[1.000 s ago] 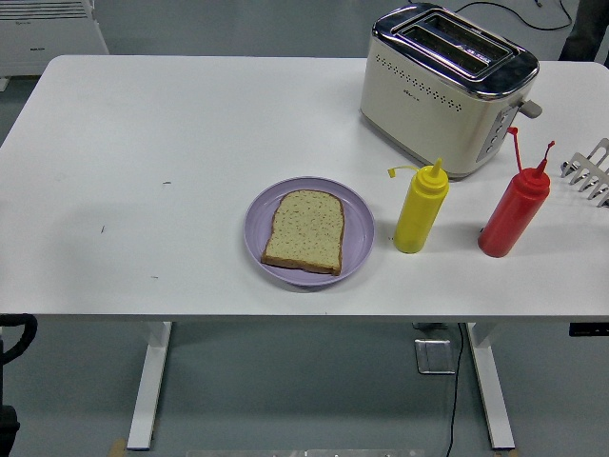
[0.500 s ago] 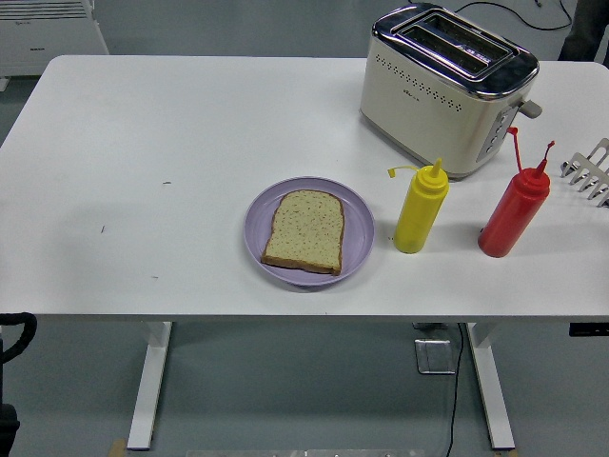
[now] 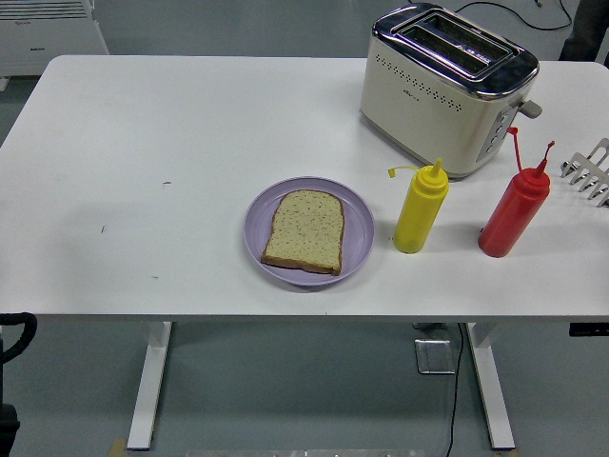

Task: Pick up the cup,pour liquid into bread,place the cup on the desk

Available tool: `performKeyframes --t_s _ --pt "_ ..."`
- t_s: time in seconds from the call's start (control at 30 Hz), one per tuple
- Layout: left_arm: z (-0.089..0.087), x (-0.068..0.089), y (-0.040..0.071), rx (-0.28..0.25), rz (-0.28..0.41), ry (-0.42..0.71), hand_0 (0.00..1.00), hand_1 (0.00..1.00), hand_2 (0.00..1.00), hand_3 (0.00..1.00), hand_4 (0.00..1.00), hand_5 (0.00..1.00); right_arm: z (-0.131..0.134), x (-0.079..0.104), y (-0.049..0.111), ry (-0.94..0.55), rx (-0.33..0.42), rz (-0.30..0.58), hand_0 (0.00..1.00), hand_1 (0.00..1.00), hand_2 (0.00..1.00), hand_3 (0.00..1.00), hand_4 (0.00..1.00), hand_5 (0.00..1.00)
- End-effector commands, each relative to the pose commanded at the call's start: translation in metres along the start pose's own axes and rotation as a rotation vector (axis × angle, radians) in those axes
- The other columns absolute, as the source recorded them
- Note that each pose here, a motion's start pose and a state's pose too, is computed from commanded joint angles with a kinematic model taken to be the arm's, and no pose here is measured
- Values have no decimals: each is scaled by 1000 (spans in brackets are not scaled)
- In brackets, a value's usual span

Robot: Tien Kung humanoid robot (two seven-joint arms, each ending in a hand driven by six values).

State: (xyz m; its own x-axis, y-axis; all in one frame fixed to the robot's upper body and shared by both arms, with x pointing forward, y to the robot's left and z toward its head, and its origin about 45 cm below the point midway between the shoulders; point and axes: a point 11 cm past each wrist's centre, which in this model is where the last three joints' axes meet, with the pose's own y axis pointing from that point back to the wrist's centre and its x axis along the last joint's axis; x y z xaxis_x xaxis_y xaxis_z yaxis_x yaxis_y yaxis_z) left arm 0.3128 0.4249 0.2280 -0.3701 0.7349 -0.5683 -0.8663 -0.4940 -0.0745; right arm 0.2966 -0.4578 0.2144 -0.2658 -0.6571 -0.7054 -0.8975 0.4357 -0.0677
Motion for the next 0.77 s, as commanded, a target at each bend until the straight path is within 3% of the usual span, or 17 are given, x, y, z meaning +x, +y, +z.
performKeyframes --t_s 0.77 --pt "0 0 0 1 1 0 749 756 765 662 604 998 1 1 0 -2 -2 1 839 786 802 848 737 681"
